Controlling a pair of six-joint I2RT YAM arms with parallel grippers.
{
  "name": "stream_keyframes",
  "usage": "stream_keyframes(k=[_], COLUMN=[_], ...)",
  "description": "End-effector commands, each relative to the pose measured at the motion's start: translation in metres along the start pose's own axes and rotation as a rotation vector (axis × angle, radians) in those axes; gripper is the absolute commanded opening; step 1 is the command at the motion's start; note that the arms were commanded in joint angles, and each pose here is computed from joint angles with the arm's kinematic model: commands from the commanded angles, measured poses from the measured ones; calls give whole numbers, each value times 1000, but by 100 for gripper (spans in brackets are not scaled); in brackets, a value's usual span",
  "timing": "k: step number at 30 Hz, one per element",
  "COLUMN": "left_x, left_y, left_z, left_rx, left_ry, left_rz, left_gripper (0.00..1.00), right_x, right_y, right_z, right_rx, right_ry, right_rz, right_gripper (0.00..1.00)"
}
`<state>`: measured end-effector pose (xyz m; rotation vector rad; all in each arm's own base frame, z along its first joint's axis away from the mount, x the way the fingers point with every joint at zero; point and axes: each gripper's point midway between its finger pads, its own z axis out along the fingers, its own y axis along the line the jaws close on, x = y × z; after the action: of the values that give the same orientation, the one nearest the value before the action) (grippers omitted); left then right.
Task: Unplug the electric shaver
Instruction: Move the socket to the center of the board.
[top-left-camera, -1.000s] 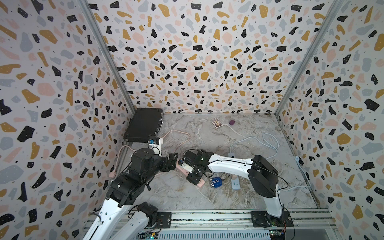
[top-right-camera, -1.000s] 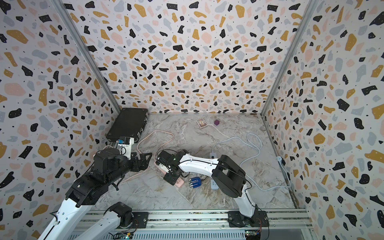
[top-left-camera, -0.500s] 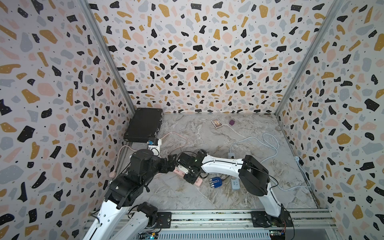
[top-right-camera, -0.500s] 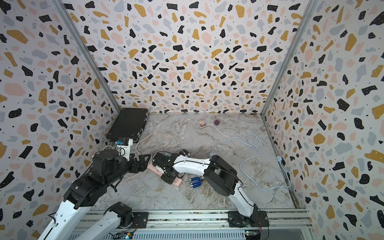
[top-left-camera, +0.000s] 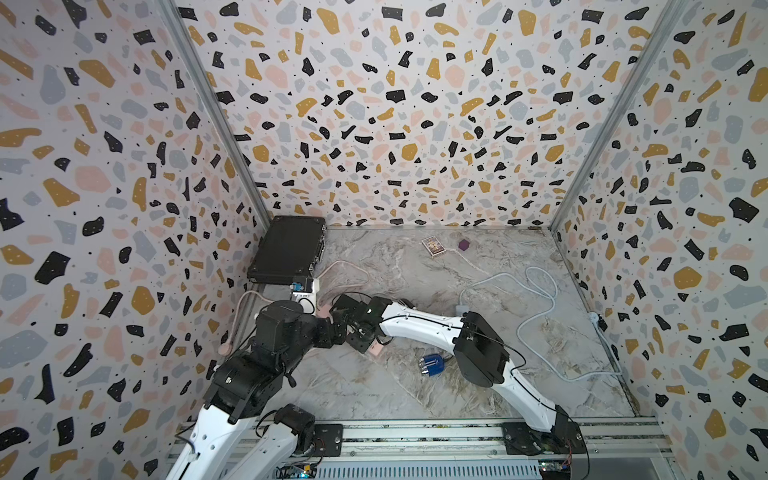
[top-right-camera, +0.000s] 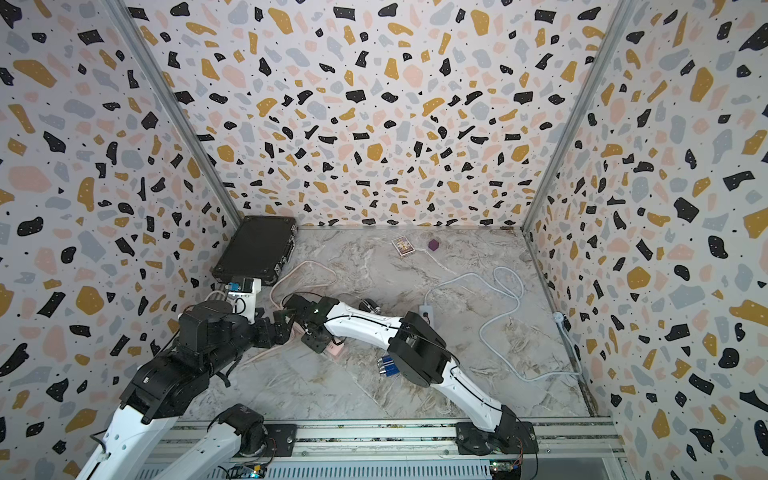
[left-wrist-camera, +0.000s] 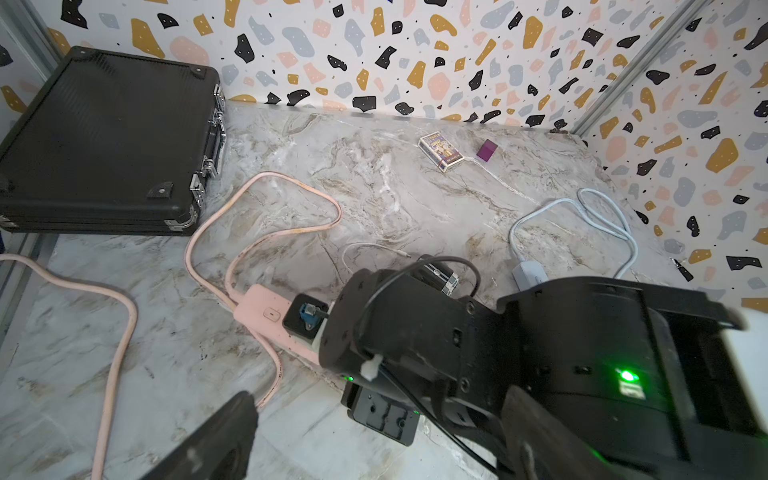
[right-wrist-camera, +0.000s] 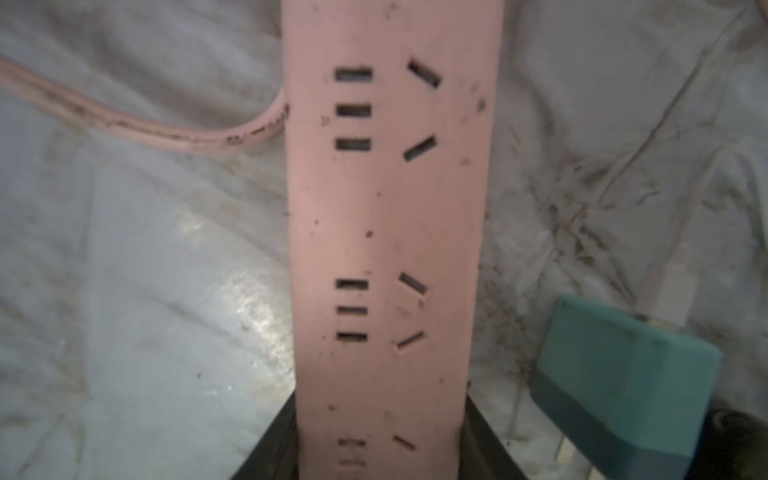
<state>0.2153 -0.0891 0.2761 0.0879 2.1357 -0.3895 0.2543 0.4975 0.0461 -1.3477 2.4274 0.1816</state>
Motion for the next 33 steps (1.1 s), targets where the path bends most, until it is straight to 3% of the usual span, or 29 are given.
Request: stream_keyframes(k=[1,6,14,21,23,24,33], left_x=[-11,-12,-12,-12,-13,-13,-17], left_y=[-3,-4,-5,-5,-7,-8,-12], left_z=[-8,-6,-5,-5,-5,-4,-3], left_rx=[15,23,26,27,38,40,60], left_ry=[-39,-41,-41,-40,-44,-44,-60], left_rz=[2,-4,-5,-3,8,13,14], left_gripper=[93,92,93,93,94,99,100], right_x=[-25,-39,-49,-55,-61,-66,-68], right_y=[-31,-42,-35,-30,-29,-29,-57], right_z=[-21,-18,0,-2,-13,-22,-130], right_rx=[44,36,-21,-66,-80,-86,5], right_ry=[-48,-65,-70,-88,-115,-136,-323], right_rz=[124,168,154,130,126,126,129], right_gripper=[33,34,45,67,71,71,74])
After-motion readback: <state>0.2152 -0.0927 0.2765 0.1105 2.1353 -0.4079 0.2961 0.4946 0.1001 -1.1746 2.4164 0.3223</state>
